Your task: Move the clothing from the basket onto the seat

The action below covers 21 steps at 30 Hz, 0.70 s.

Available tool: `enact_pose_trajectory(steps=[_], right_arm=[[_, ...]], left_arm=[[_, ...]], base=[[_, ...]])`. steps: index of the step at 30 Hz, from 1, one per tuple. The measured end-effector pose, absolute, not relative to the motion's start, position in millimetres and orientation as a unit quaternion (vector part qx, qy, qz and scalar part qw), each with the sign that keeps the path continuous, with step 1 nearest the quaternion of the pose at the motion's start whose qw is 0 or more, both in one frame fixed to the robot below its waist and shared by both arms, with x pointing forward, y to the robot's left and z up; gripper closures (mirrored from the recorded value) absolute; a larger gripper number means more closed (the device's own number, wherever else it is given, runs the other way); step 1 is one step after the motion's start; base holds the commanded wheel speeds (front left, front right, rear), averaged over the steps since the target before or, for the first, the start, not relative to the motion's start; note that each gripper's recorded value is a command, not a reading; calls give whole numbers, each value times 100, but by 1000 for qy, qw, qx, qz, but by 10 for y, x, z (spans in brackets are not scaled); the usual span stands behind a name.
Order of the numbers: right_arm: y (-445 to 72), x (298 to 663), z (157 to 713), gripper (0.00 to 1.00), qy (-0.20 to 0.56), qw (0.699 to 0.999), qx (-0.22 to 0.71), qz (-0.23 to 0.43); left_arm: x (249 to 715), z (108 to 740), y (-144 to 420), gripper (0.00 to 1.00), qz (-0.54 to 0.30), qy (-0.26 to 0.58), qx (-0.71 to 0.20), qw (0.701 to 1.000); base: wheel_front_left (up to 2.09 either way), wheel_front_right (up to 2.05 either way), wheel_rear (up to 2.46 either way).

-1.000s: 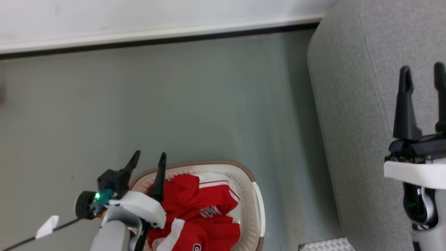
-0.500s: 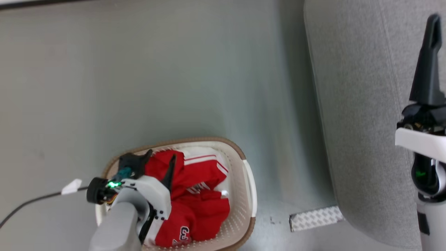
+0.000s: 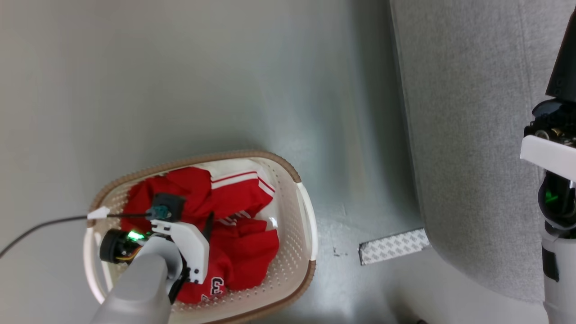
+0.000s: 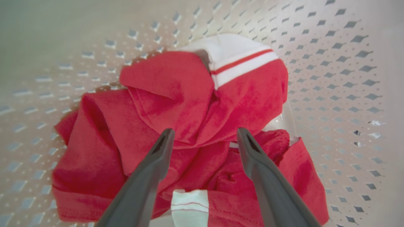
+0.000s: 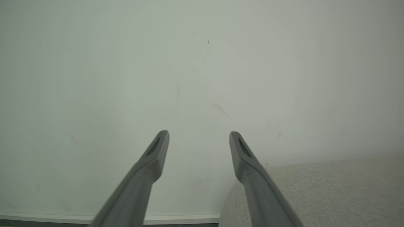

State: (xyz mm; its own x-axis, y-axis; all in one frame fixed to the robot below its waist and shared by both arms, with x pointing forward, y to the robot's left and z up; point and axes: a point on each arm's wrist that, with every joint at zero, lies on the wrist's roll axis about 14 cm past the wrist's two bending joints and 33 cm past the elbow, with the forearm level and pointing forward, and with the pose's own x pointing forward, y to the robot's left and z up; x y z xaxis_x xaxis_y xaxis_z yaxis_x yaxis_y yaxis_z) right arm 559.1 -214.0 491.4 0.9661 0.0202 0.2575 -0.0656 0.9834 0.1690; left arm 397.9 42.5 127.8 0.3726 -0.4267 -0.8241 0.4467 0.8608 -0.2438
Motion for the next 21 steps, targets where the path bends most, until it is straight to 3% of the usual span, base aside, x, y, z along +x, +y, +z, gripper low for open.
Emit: enact_pose_trajectory(steps=[12,21], right_arm=[[-2133,5751,4571,0,-107,991,82,23],[-2165,5818,4349,0,-91,993,71,24]], left_arm=[[3727,708,587,0,-269,600,71,750],[3850,380,527,0,-272,609,89,740]], base=[[0,0,0],[0,0,0]])
